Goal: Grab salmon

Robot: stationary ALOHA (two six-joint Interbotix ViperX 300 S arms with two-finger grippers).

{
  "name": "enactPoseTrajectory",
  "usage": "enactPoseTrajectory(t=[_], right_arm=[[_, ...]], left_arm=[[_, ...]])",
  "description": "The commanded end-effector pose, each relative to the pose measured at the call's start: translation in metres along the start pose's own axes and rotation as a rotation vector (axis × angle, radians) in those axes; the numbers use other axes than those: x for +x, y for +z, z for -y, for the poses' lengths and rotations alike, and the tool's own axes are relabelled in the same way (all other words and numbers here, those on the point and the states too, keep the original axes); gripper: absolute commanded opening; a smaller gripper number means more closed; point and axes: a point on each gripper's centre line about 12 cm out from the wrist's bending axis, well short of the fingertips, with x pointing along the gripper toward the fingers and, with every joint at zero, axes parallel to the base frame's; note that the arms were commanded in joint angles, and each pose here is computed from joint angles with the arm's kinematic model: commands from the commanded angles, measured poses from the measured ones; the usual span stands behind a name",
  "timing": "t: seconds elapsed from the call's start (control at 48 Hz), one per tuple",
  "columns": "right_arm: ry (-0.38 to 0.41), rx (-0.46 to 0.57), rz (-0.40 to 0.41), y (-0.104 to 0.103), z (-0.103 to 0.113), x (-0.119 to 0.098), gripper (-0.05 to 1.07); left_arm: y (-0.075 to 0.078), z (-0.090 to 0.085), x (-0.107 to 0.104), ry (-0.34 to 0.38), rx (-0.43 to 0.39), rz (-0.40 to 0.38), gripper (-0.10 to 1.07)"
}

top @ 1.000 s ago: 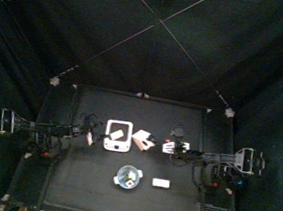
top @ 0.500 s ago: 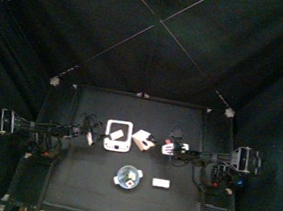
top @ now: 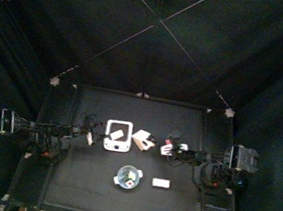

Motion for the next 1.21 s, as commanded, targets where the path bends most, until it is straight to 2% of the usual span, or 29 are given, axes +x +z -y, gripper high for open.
enactPoseTrajectory(t=[0.0,0.562,0.979,1.188], right_arm=[[0.004,0.005,-0.003,0.000,-0.001,0.001,0.94],[0.012,-0.001,-0.005,0.000,-0.002,0.001,0.91],[0.013,0.003,-0.004,0.000,-0.002,0.001,0.74],[0.053,0.018,0.022,0.009,-0.006,-0.009,0.66]], left_arm=[[0.004,0.001,0.001,-0.003,-0.001,0.015,0.96],[0.004,0.001,0.001,-0.004,0.002,0.017,0.96],[0.004,0.001,0.001,-0.003,-0.001,0.015,0.96],[0.004,0.001,0.001,-0.003,-0.001,0.015,0.96]])
